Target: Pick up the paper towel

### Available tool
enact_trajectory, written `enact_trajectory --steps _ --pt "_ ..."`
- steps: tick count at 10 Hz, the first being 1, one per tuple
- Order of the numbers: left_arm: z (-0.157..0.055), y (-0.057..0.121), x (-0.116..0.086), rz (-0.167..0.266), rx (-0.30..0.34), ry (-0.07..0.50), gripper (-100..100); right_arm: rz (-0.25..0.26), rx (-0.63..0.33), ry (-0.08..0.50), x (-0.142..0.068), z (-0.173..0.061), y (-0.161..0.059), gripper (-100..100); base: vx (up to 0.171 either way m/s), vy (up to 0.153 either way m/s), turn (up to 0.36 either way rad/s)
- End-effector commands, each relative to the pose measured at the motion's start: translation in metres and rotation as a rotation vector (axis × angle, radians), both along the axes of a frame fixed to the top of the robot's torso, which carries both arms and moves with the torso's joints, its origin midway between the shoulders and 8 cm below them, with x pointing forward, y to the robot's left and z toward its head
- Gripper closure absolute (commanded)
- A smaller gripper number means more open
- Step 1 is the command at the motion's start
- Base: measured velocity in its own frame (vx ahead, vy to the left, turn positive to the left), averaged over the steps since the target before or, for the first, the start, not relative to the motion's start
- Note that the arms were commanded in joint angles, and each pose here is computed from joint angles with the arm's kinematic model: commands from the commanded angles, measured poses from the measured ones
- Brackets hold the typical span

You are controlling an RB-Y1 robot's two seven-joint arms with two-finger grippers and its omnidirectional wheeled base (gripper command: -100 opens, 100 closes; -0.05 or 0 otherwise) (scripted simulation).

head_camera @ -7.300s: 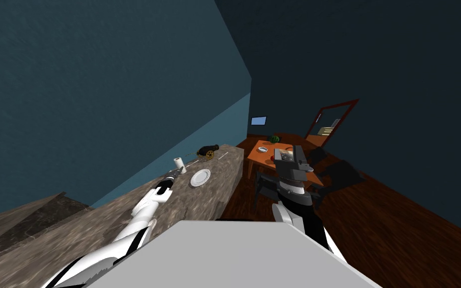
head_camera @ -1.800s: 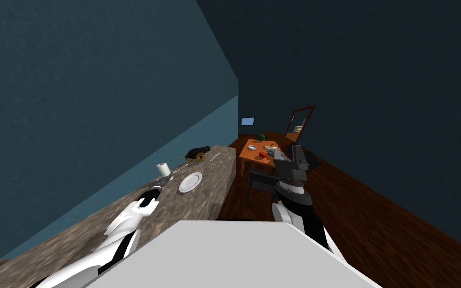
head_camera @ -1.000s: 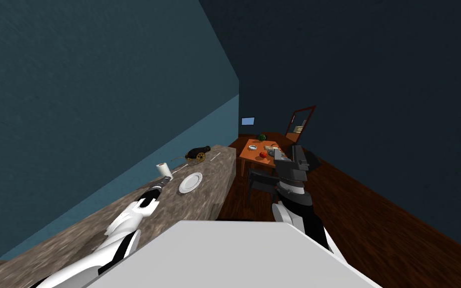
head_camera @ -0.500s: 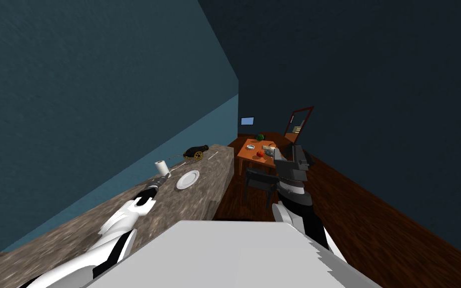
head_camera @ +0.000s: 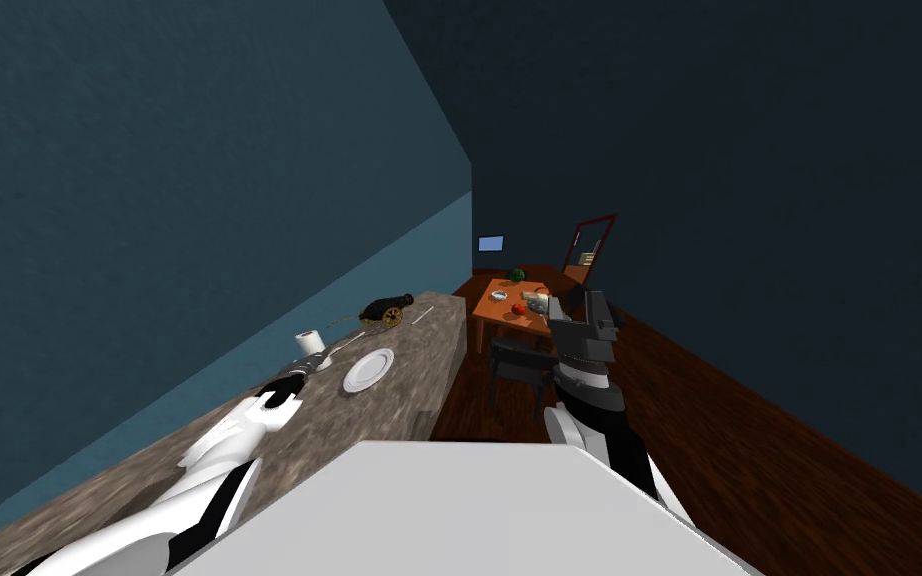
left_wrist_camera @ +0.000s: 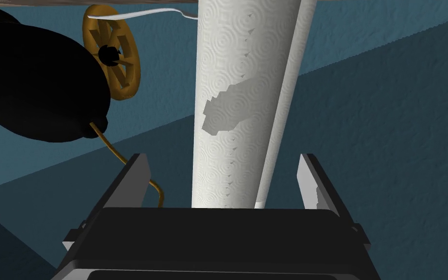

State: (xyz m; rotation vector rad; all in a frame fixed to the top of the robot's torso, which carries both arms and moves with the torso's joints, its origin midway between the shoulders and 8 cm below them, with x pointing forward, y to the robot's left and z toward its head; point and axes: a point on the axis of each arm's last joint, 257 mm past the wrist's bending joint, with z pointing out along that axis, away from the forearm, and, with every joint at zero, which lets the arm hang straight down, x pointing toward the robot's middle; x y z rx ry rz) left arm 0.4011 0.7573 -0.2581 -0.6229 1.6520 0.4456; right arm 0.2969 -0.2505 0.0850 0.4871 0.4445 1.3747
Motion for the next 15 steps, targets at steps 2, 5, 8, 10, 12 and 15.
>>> enact_trajectory --steps 2,5,8,10,12,15 --pt "0.0006 0.0000 -0.0035 0.004 0.000 -0.002 -100 0.000 0.000 0.000 0.0000 0.0000 0.0000 0 0.026 0.017 -0.022" --pt "0.0008 0.0002 -0.0063 0.007 0.002 -0.002 -100 0.000 0.000 0.000 0.0000 0.0000 0.0000 0 0.060 0.059 -0.024" --pt "0.0013 0.0009 -0.0069 0.008 0.003 -0.001 100 0.000 0.000 0.000 0.0000 0.0000 0.0000 0 0.002 0.003 0.005" --pt "0.0014 0.0009 -0.0069 0.009 0.002 -0.002 100 0.000 0.000 0.000 0.0000 0.0000 0.0000 0 0.000 0.000 0.000" --pt "0.0003 0.0000 -0.0021 0.002 0.000 -0.001 100 0.000 0.000 0.000 0.0000 0.0000 0.0000 0 -0.025 -0.025 0.023" --pt "0.0054 0.0006 0.0002 0.000 0.004 -0.008 0 0.000 0.000 0.000 0.0000 0.0000 0.0000 0 -0.050 -0.043 0.016"
